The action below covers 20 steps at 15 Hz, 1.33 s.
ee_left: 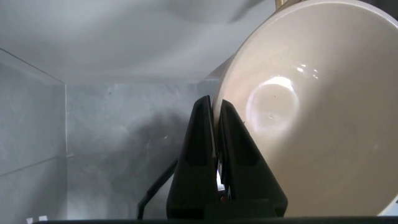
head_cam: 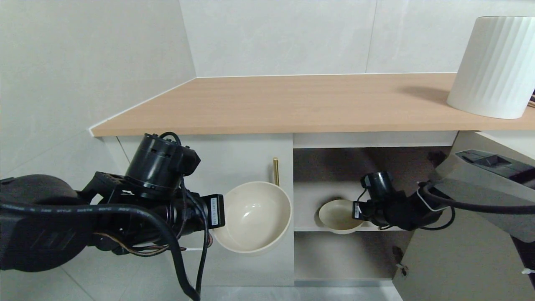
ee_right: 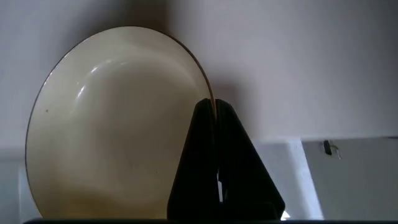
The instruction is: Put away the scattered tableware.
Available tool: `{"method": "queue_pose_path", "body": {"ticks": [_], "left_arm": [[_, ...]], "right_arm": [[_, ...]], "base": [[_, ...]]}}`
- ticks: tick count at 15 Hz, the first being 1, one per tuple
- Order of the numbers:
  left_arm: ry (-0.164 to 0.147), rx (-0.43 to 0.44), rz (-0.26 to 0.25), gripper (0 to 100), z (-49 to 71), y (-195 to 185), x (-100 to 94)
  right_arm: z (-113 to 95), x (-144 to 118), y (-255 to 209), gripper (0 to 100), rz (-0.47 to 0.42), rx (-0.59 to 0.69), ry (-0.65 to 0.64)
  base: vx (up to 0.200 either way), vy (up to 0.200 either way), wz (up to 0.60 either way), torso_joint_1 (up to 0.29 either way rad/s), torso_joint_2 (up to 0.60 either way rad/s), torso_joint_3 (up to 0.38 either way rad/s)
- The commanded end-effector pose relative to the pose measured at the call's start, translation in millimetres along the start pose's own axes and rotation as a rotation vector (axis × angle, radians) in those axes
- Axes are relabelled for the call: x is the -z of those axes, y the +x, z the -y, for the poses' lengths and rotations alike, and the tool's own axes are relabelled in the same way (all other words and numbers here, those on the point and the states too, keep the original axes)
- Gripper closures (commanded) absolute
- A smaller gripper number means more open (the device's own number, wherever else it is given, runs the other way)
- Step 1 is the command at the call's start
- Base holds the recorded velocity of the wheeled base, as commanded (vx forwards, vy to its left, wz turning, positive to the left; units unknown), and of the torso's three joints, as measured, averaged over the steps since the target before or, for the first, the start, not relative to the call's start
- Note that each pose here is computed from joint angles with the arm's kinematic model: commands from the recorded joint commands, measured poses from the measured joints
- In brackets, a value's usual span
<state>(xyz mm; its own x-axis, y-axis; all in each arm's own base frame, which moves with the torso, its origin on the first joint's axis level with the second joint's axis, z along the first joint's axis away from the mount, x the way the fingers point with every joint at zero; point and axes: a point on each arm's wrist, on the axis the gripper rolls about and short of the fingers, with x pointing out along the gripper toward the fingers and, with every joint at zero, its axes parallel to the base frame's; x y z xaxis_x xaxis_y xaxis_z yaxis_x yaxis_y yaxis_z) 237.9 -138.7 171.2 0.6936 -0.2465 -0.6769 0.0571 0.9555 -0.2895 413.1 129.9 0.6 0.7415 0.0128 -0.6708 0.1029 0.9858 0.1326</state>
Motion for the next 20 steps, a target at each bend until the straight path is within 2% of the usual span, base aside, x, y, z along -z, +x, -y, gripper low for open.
{"method": "queue_pose_path", "body": {"ticks": [1,5,13,14,18,20], "left_arm": [[0.0,-0.001,-0.002,100,0.0,0.7,0.3],[0.001,0.0,-0.003,100,0.4,0.7,0.5],[0.0,-0.003,-0.005,100,0.0,1.7,0.6],[0.001,-0.002,-0.005,100,0.3,1.6,0.8],[0.0,-0.003,-0.005,100,0.5,3.9,0.4],[0.003,0.001,-0.002,100,1.3,7.7,0.2]], "right_arm": [[1.8,4.5,16.1,100,-0.005,0.017,0.017],[10.4,-1.5,30.3,100,0.032,0.081,0.042],[7.9,-9.3,33.4,100,0.074,0.082,0.056],[8.6,-9.2,34.0,0,0.074,0.083,0.057],[6.6,-15.5,29.2,0,0.115,0.069,0.082],[6.2,-27.8,3.7,0,0.147,0.07,0.097]], "base": [[0.0,0.0,0.0,0.0,0.0,0.0],[0.0,0.0,0.0,0.0,0.0,0.0],[0.0,0.0,0.0,0.0,0.0,0.0],[0.0,0.0,0.0,0.0,0.0,0.0],[0.0,0.0,0.0,0.0,0.0,0.0],[0.0,0.0,0.0,0.0,0.0,0.0]]}}
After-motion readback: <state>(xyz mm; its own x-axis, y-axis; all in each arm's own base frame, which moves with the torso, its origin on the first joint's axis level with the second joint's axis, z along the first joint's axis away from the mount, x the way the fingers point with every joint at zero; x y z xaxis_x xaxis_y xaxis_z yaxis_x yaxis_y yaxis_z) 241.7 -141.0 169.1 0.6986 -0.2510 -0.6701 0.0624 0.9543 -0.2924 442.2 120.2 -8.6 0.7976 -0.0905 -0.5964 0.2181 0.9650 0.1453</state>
